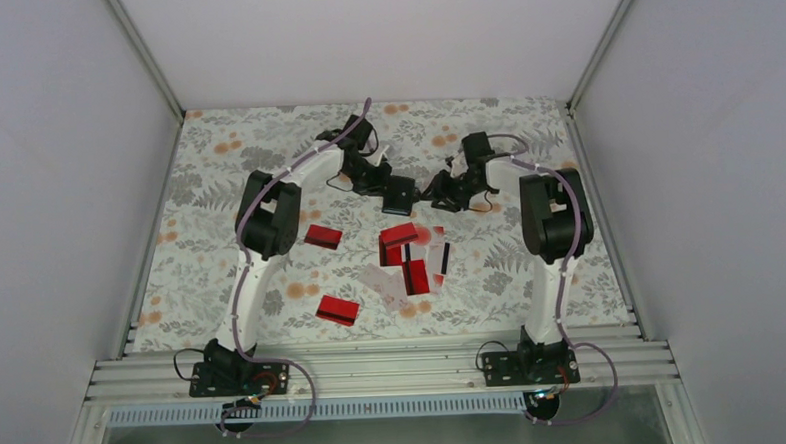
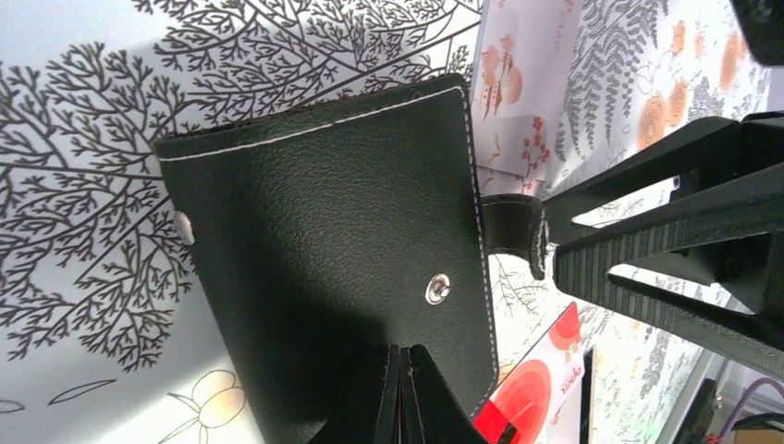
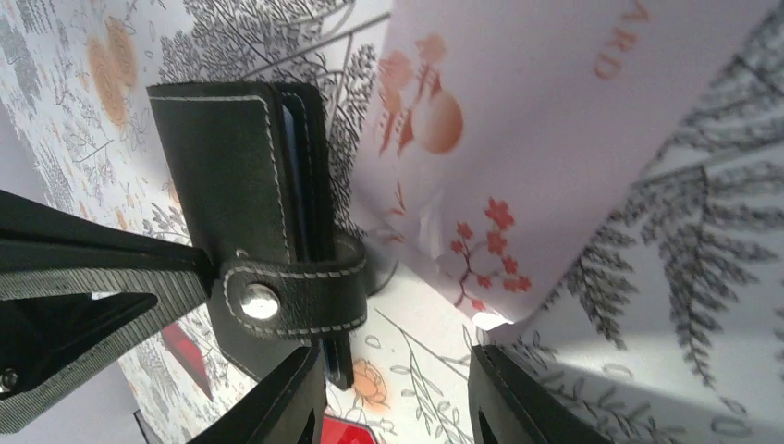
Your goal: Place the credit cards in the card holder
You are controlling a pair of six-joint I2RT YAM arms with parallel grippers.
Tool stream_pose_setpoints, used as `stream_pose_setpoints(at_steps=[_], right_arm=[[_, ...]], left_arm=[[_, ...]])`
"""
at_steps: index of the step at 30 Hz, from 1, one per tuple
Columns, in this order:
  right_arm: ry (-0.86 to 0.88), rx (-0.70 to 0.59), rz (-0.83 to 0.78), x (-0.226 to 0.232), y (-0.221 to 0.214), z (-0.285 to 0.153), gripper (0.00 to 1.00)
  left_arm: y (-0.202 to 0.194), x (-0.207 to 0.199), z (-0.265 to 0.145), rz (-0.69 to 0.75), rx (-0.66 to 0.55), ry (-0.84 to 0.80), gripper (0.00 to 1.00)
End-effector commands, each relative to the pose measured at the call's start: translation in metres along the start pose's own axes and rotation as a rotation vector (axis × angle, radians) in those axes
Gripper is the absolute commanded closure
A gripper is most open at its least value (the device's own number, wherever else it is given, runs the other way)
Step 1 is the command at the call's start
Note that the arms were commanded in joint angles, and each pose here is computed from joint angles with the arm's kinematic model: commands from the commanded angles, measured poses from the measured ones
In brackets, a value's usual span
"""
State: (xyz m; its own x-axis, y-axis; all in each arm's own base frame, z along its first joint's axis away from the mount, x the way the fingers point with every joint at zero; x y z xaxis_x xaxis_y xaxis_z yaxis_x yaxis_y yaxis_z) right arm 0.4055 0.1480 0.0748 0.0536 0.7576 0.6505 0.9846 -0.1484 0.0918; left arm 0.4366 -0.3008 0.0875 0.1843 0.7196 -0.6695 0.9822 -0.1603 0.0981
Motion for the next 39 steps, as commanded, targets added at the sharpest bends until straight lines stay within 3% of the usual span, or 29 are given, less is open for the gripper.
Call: stream_pose_setpoints(at_steps=[1,17,39], right_arm=[[0.053,-0.019,-0.036,0.013,0.013,0.007,0.60],[0.141,-0.023,-0.103,0.024,0.024,0.015,0.74],[0.163,0.039,-0.114,0.042,0.019,0.042,0.79]], left_arm=[[0.000,0.009,0.002,0.011,0.009,0.048,0.97],[-0.006,0.023,0.020,0.009,0.065,0.046,0.98],[-0.007,0.025,0.028,0.015,0.098,0.019,0.98]])
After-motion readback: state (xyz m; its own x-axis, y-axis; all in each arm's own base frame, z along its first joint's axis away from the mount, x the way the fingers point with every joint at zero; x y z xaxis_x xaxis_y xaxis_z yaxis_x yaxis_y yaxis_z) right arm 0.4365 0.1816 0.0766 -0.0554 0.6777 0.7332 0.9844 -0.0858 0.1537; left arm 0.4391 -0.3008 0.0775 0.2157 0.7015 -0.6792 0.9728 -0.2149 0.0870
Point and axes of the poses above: each gripper's point midway between its finger pads, its own z axis out along the fingers, its own x axis along the line the jaws close on, y = z × x, the point moved 6 cm from there along -z, back along the fingers, and after that the axes turned 6 degrees about -z, right-handed, at the moved point
